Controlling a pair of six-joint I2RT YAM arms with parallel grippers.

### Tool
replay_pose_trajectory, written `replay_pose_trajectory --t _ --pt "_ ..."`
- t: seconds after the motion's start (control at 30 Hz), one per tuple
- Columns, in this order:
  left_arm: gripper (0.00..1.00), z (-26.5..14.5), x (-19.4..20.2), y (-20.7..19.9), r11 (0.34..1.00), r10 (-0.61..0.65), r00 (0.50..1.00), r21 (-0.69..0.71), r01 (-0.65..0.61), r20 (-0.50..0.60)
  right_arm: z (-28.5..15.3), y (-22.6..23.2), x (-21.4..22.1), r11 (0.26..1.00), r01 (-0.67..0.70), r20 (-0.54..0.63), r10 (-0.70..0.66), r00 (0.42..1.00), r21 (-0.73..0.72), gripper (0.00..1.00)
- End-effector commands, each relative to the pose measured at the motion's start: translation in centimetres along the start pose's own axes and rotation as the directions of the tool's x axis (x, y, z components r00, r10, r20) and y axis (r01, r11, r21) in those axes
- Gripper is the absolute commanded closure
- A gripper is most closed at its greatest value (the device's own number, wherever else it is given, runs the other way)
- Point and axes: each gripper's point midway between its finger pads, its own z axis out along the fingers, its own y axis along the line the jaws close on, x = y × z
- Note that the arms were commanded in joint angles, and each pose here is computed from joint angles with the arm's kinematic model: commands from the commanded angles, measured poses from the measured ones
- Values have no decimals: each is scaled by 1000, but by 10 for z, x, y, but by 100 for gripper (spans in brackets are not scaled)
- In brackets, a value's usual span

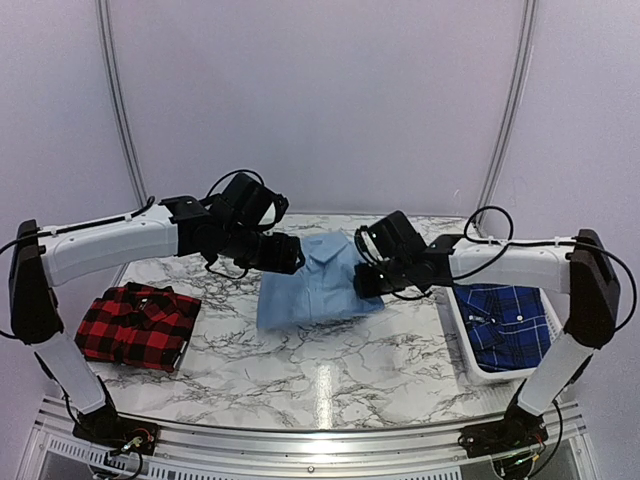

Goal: Fold and stack the long sleeve shirts
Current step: Place the square-folded shirt at the center of the board.

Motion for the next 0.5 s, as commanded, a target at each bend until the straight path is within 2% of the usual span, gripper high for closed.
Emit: replay_pose_trajectory --t 0.0,0.07,0.13,0.3,0.47 --pt "15 19 40 29 993 -24 993 -118 10 -116 6 -51 71 995 -60 -142 71 987 78 69" --pt "13 31 52 35 992 -37 988 -128 18 -147 4 -58 90 993 -72 -166 86 982 89 45" --pt "13 41 62 40 991 -51 984 -129 30 -170 -2 -61 92 992 -77 -157 91 983 95 37" --pt "15 54 75 49 990 -105 976 -108 86 -191 -18 -65 68 989 -61 -96 75 993 136 36" --pt "22 63 80 55 986 -155 969 -90 140 -193 -19 -44 38 996 -46 -31 49 998 77 46"
